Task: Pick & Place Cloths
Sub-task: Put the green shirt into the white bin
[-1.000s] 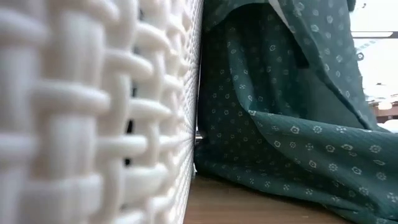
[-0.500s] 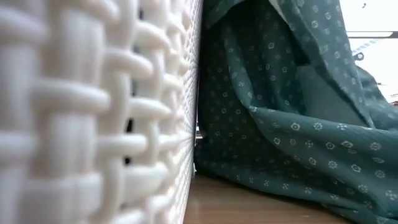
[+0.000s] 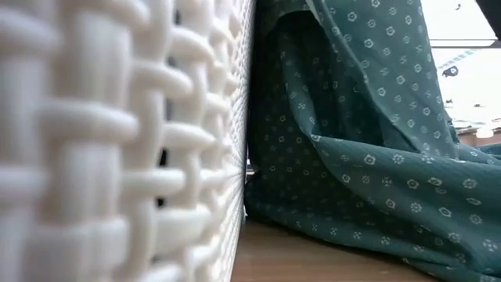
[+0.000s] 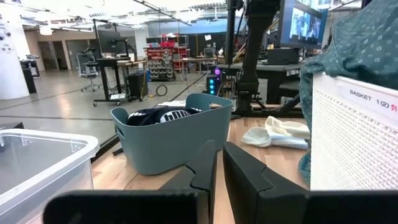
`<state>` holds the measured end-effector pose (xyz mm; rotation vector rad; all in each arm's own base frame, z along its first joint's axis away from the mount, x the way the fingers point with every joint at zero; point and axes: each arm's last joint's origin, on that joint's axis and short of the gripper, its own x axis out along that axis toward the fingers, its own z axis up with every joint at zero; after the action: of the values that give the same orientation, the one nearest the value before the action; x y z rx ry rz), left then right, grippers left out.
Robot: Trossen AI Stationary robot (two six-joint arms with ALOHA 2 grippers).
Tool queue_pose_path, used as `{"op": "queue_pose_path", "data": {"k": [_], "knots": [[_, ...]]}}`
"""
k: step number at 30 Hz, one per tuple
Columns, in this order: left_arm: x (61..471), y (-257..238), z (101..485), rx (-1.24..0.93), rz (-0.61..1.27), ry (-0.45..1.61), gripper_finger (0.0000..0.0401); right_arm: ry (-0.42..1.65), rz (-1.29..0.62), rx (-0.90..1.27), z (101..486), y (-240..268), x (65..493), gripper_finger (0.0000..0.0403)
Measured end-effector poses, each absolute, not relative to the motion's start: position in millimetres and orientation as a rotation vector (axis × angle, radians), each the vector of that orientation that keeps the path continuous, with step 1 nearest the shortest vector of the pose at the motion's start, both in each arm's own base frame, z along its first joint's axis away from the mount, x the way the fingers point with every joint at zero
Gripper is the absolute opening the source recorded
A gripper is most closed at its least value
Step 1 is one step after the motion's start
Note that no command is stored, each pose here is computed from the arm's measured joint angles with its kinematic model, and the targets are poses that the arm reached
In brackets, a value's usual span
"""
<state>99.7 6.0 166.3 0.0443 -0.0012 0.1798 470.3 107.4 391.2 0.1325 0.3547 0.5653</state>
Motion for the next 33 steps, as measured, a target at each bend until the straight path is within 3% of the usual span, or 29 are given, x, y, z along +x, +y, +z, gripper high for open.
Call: {"op": "queue_pose_path", "data": {"k": [8, 13, 21, 33], "knots": [[100, 6, 166, 0.045, 0.181, 0.001, 0.0035, 0.403, 0.596, 0.105, 403, 120, 456, 0.0228], [100, 6, 166, 0.045, 0.181, 0.001, 0.0035, 0.475, 0.576, 0.064, 414, 131, 434, 0.027], [100, 6, 166, 0.045, 0.181, 0.001, 0.0035, 0.768, 0.264, -0.024, 404, 146, 394, 0.028], [100, 6, 166, 0.045, 0.181, 0.001, 0.0035, 1.017, 0.046, -0.136, 357, 202, 349, 0.024]]}}
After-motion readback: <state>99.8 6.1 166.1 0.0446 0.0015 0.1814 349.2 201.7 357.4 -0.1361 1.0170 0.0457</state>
